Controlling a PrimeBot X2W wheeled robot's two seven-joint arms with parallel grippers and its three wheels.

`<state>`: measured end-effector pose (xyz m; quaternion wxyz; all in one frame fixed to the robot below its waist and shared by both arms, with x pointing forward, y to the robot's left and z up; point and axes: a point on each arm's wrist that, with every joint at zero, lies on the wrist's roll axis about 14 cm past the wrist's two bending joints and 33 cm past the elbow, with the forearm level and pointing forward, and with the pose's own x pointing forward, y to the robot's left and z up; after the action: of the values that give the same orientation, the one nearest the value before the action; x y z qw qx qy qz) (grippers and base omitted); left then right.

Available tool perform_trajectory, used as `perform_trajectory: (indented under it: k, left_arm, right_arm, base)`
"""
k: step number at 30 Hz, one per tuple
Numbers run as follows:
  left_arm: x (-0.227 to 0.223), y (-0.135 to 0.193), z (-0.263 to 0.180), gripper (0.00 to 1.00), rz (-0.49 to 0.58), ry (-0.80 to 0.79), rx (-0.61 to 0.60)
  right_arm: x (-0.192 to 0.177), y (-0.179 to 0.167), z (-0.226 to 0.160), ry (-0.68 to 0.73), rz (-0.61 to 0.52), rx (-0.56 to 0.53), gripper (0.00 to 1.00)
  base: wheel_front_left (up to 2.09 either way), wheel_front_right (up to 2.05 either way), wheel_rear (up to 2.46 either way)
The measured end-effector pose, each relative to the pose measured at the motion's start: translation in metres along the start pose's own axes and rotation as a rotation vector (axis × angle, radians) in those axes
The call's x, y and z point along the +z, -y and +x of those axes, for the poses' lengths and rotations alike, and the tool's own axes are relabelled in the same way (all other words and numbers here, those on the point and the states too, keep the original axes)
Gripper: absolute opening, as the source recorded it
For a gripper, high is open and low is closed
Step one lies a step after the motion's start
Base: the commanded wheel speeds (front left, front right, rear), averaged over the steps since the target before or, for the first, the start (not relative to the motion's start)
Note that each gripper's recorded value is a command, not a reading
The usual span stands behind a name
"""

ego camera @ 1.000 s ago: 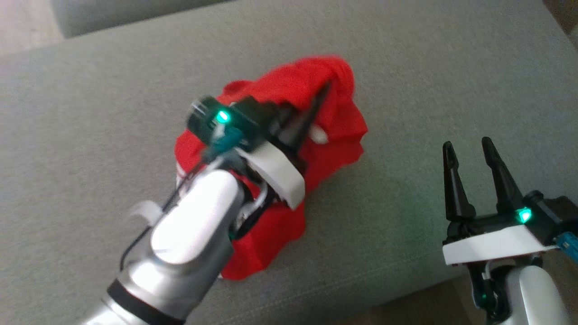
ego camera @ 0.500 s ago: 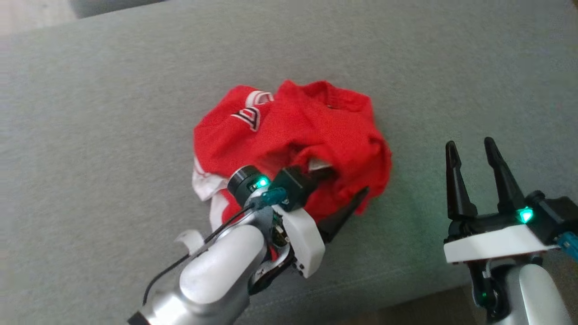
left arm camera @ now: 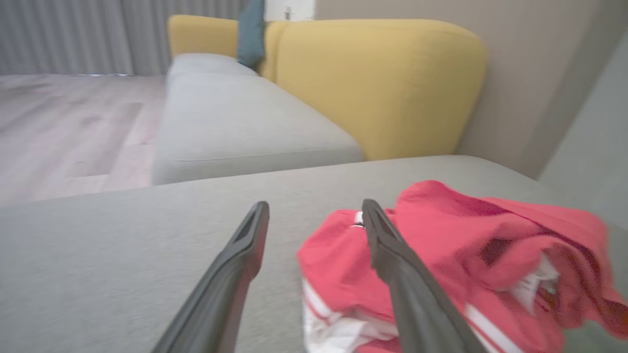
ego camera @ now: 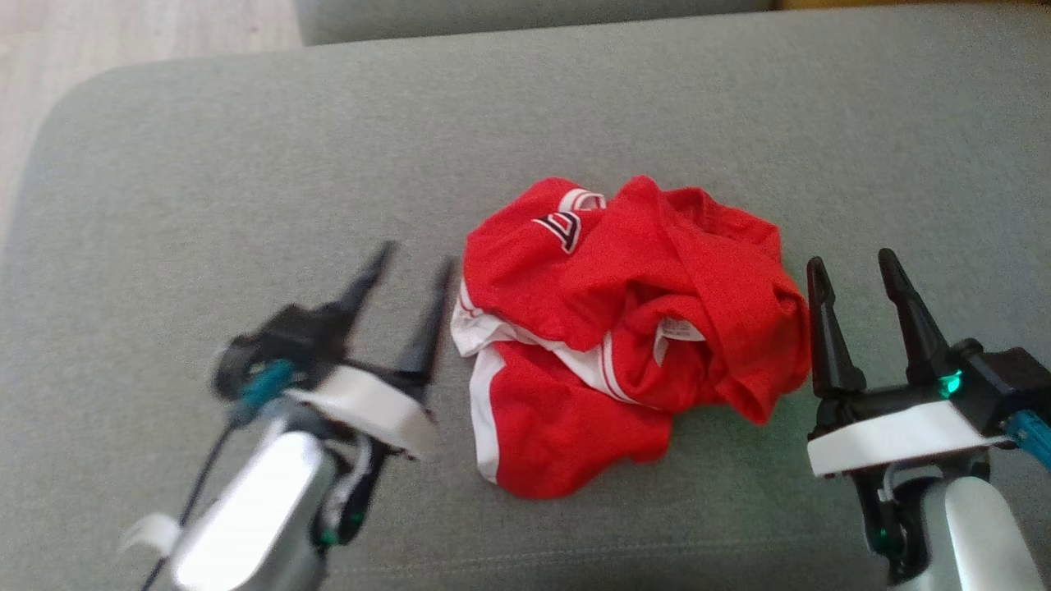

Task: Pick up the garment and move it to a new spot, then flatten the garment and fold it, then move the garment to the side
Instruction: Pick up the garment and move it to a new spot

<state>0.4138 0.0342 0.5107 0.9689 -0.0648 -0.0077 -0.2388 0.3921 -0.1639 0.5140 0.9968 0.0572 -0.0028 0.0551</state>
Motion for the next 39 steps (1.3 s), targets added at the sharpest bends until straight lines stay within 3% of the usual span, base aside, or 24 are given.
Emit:
perform_trajectory:
  k: [6,9,25,39]
  left_arm:
    - [0.016,-0.076,-0.041,1.0,0.043,0.038,0.282]
    - [0.022,-0.093,-0.061,1.0,0.078,0.051,0.345]
    - [0.021,-0.076,-0.092,1.0,0.124,0.05,0.326]
    - [0.016,-0.077,-0.091,1.0,0.119,0.034,0.326]
  right_arm:
    - [0.007,-0.013,0.002,0.012,-0.006,0.038,1.0]
    - [0.005,-0.016,-0.002,-0.003,-0.013,0.046,1.0]
    - [-0.002,-0.006,-0.033,-0.043,-0.014,0.008,1.0]
    - [-0.003,-0.006,-0.032,-0.052,-0.014,0.007,1.0]
  base:
    - [0.0,0.0,0.0]
    - [0.0,0.0,0.0]
    - [0.0,0.0,0.0]
    - [0.0,0.0,0.0]
